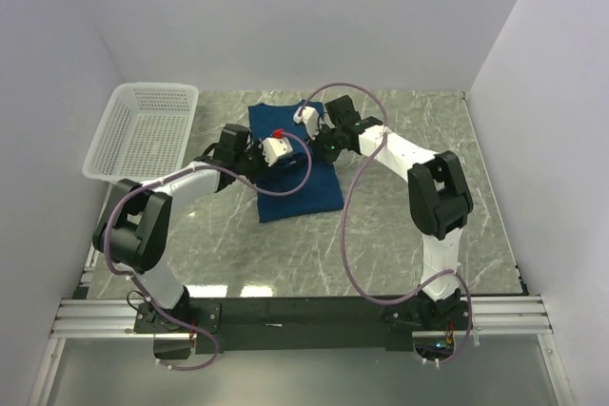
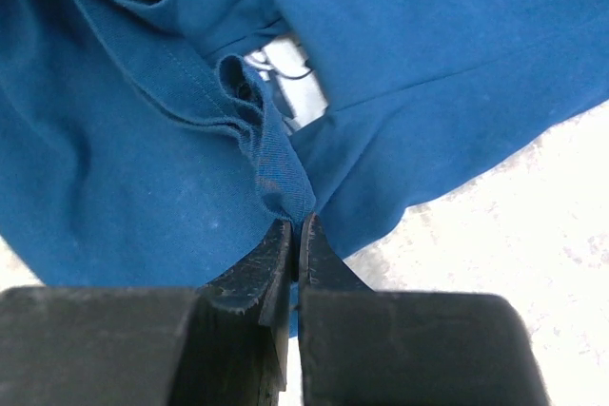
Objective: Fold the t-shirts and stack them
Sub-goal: Fold the tshirt
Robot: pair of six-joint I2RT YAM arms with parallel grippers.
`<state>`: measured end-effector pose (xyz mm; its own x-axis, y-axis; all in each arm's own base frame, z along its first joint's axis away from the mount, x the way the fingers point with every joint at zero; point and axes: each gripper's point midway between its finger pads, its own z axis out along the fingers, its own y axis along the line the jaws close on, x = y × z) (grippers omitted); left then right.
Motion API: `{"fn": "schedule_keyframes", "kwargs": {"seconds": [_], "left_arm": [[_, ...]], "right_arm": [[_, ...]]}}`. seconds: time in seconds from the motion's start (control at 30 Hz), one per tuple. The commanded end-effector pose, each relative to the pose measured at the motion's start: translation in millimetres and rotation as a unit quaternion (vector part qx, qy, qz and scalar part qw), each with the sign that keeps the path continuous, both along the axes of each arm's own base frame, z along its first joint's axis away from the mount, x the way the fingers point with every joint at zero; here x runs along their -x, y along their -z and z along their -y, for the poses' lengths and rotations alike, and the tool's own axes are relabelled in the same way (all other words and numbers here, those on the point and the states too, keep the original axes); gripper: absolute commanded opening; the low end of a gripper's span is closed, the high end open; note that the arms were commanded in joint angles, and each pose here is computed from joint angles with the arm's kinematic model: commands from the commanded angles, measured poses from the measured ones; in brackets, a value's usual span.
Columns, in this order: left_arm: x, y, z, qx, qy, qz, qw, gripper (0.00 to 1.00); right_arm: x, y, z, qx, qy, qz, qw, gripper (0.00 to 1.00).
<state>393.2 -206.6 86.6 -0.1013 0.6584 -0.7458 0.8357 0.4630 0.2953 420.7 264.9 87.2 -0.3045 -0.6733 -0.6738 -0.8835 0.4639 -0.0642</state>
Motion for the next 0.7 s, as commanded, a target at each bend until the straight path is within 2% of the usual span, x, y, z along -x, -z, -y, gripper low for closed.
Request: {"fn": "schedule_keyframes", "kwargs": {"seconds": [0.0, 0.63, 0.67], "left_arm": [[-23.6, -28.9, 8.7, 0.022, 0.013, 0.041, 0.999, 0.00], [-58.8, -18.8, 7.5, 0.019, -0.006, 0.030, 0.999, 0.01], [-60.5, -18.1, 7.4, 0.021, -0.012, 0.027, 0.999, 0.03]], "right_arm": [[-26.4, -21.0, 0.4, -0.009, 0.034, 0.031, 0.999, 0.00], [-54.2, -12.0, 2.9, -0.007, 0.086, 0.029, 0.996, 0.00], [-55.7, -11.1, 3.1, -0.007, 0.091, 0.029, 0.995, 0.01]]}}
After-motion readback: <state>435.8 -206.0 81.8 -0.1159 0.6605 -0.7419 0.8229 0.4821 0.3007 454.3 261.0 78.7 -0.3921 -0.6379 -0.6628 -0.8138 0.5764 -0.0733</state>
